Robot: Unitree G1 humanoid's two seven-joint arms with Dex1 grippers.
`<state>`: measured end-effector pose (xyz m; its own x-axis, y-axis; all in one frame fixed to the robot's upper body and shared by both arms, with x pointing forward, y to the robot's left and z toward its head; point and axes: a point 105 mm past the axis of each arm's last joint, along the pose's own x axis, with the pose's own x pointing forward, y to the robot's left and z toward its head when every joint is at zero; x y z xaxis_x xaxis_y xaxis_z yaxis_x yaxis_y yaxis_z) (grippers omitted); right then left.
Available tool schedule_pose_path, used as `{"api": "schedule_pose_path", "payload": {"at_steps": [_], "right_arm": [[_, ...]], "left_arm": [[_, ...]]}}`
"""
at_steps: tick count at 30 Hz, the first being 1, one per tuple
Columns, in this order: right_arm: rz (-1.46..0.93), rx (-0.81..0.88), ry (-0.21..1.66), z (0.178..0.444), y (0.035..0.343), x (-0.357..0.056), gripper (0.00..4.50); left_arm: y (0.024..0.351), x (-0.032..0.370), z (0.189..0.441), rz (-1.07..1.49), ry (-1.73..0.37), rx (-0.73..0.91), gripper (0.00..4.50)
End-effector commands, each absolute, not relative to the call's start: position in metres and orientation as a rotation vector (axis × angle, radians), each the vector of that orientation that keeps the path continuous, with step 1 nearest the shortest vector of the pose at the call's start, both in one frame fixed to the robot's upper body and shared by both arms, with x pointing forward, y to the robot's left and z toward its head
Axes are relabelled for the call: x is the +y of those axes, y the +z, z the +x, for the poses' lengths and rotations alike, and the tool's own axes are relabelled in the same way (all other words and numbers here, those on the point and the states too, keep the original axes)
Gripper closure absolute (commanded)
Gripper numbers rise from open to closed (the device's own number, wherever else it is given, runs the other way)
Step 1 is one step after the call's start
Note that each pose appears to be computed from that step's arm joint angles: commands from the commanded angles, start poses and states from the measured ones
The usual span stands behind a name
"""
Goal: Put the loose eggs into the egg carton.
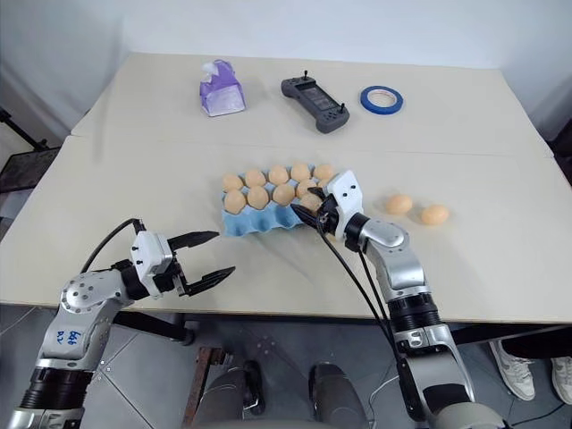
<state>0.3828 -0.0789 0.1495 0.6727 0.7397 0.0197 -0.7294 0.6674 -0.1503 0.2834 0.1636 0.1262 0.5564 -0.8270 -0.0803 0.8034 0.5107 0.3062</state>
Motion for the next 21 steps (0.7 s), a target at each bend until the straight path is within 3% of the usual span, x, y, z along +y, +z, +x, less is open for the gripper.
{"api": "schedule_pose_path", "payload": {"at_steps": [1, 6, 12, 20, 21], "right_arm": [[-0.128, -0.172, 0.819, 0.373, 0.172, -0.095, 0.08], [-0.111, -0.219, 0.660, 0.346, 0.182, -0.161, 0.03], [-0.148, -0.166, 0.406, 0.305, 0.157, -0.235, 0.03], [-0.172, -0.111, 0.189, 0.277, 0.124, -0.281, 0.03], [-0.165, -0.111, 0.160, 0.275, 0.122, -0.285, 0.00]], "left_arm": [[0.137, 0.160, 0.281, 0.346, -0.990, -0.118, 0.39], [0.144, 0.148, 0.284, 0.337, -1.024, -0.150, 0.39], [0.141, 0.124, 0.291, 0.322, -1.122, -0.153, 0.39], [0.139, 0.096, 0.297, 0.279, -1.263, -0.149, 0.39], [0.140, 0.093, 0.299, 0.284, -1.274, -0.155, 0.04]]}}
